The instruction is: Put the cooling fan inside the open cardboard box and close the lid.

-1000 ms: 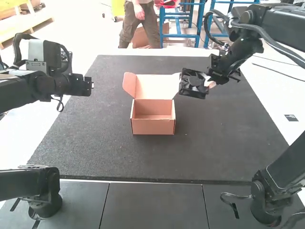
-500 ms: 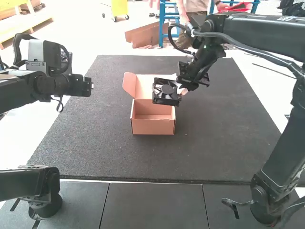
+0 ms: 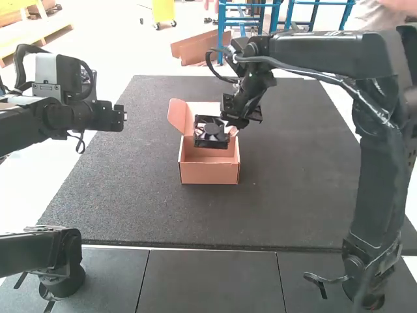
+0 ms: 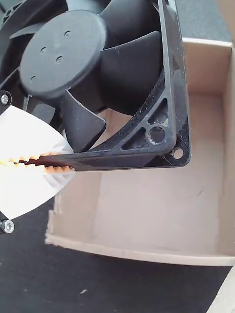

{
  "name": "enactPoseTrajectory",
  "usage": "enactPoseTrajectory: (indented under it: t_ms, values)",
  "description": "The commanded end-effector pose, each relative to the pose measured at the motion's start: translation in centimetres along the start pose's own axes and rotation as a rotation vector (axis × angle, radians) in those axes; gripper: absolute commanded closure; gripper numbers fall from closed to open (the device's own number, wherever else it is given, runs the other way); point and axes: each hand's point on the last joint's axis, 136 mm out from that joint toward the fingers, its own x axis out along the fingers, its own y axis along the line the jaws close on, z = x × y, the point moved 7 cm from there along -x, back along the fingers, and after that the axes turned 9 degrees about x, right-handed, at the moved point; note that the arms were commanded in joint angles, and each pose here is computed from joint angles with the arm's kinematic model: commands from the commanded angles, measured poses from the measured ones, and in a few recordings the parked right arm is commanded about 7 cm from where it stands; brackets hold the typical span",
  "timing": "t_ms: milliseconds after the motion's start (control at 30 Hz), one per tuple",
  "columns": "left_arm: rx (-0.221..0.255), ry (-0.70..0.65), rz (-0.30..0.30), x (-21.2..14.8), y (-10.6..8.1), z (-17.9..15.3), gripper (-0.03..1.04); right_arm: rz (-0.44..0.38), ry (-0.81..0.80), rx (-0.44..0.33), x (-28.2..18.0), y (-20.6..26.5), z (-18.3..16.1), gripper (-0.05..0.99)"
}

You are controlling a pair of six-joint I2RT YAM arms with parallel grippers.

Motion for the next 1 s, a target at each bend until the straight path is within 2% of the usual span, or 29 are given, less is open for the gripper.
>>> enactPoseTrajectory:
  t_ms: [0,400,500,567,633,667,700,733,900,967]
  values:
    - [-0.011,-0.022,-0.008,-0.6,-0.1,0.1,0.04,0.003,-0.05,-0.028,0.0,0.6,1.2,0.94]
    - [-0.014,-0.022,-0.01,-0.6,-0.1,0.1,0.04,-0.063,0.002,-0.028,5.2,-0.2,1.9,0.94]
    - [-0.017,-0.021,-0.009,-0.7,-0.1,0.1,0.04,-0.056,0.001,-0.041,5.9,-0.1,2.1,0.93]
    - [-0.025,-0.029,-0.014,-0.8,-0.1,0.4,0.04,-0.031,0.003,-0.038,5.7,0.4,2.3,0.8]
    - [-0.045,-0.036,-0.038,-0.9,-0.3,0.7,0.04,0.01,-0.008,-0.042,4.9,1.3,2.8,0.6]
    - [-0.059,-0.041,-0.048,-1.0,-0.3,0.9,0.04,0.027,-0.007,-0.042,4.6,1.6,3.0,0.49]
    - [-0.065,-0.043,-0.053,-1.0,-0.4,1.0,0.04,0.041,-0.008,-0.046,4.0,2.0,3.1,0.31]
    - [-0.07,-0.047,-0.055,-1.1,-0.4,1.1,0.04,0.055,-0.009,-0.05,3.7,2.3,3.3,0.19]
    - [-0.073,-0.056,-0.101,-1.1,-0.8,1.6,0.04,0.148,-0.057,-0.046,-1.0,3.6,5.4,0.11]
    - [-0.072,-0.048,-0.117,-0.8,-1.0,1.6,0.04,0.161,-0.094,-0.033,-3.2,3.1,6.5,0.07]
